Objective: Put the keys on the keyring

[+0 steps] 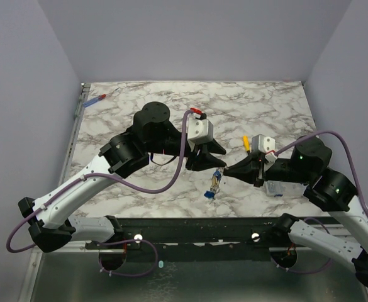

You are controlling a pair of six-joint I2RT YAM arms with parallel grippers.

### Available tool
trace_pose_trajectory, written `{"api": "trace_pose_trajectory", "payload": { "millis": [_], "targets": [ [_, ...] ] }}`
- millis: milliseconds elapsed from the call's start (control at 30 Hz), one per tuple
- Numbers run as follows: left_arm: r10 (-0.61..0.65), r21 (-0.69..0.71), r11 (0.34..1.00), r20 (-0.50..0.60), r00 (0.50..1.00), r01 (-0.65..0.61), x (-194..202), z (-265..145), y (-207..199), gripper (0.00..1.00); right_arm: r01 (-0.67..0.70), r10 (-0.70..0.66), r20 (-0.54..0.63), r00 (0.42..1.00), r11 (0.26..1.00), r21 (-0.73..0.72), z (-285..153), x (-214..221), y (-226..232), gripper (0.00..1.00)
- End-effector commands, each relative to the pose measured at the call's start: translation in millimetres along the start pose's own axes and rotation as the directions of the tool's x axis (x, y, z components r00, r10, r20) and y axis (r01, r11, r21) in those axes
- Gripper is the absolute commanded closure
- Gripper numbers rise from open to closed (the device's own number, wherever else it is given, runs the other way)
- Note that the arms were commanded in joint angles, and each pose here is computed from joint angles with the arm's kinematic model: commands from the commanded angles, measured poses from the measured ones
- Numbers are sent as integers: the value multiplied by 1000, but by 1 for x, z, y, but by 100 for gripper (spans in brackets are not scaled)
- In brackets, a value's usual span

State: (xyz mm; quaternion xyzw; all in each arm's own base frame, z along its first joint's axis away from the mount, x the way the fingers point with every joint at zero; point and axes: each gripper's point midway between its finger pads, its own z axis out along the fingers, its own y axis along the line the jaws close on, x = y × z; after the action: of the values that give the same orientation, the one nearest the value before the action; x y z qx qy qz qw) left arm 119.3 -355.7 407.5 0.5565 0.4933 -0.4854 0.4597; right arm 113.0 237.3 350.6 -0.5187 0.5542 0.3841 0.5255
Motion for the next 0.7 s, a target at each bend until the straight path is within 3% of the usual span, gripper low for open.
{"api": "trace_pose_trajectory", "payload": {
  "millis": [0,433,667],
  "targets": [
    [-20,41,999,-6,1000,20,5,2,-7,57,39,-41,55,998,999,35,-2,-19,-6,99],
    [-70,43,997,-39,997,71,22,11,-3,56,34,-36,59,998,998,44,-1,-24,-10,99],
    [-74,25,997,-52,996,75,30,12,1,62,34,-36,59,998,998,44,0,-25,-11,99]
  ]
}}
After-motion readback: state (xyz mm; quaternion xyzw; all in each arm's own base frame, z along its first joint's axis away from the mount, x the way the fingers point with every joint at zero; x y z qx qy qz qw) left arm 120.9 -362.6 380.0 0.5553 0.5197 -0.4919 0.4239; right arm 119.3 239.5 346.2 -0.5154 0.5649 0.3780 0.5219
